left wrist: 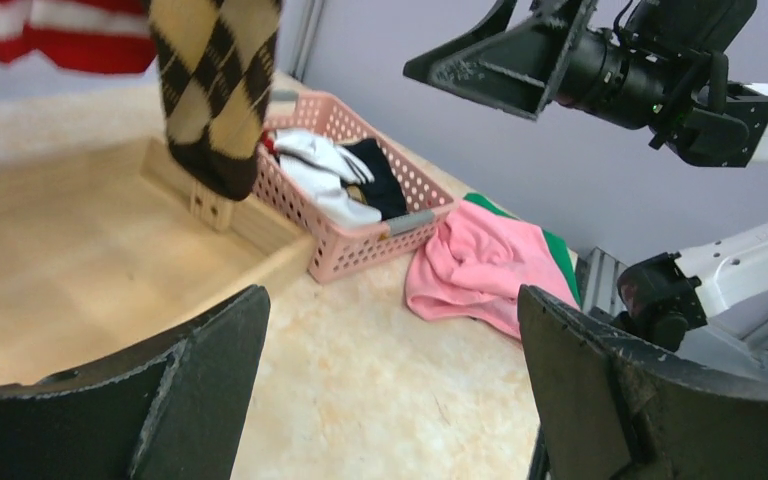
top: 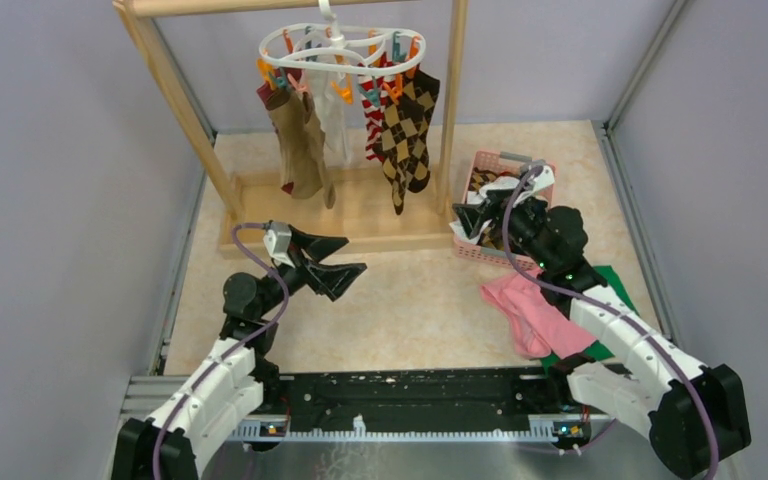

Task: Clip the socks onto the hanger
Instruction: Pick up the sock from the bin.

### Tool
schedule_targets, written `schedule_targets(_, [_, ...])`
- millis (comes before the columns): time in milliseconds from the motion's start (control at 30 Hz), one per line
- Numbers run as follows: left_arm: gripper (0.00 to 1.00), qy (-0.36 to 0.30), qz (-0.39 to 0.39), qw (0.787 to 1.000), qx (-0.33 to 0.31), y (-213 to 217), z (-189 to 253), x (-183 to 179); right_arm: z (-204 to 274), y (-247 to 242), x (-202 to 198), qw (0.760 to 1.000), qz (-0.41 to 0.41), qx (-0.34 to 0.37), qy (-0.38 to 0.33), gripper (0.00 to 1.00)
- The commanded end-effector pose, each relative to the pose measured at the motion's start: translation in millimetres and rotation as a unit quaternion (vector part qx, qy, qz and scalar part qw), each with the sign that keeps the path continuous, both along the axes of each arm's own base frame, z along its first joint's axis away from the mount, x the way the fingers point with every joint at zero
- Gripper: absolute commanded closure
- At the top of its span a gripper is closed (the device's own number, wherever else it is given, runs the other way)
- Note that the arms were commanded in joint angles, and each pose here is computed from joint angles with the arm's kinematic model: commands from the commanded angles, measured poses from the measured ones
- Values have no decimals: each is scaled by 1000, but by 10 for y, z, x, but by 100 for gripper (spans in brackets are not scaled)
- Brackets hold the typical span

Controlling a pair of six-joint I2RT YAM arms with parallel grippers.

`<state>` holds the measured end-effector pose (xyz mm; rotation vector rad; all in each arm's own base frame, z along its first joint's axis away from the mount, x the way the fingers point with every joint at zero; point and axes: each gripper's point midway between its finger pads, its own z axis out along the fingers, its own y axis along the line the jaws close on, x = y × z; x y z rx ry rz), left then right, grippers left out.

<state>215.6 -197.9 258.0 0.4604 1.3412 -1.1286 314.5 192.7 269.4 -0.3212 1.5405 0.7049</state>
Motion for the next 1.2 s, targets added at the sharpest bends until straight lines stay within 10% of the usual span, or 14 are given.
schedule_targets(0, [1,17,9,998,-60,42,-18,-23,-245,-479,280,987,-147,22,61,6])
schedule_targets(300, [1,107,19,992,-68,13,-295,155,-942,-1124,703,927,-303,109,194,30])
schedule_targets(933, [2,87,41,994,-58,80,-255,136,-1498,-1018,1136,923,-297,52,239,53])
schedule_targets(1167, [2,88,40,994,-57,77,-261,129,-1403,-1120,1113,924,-314,35,215,87])
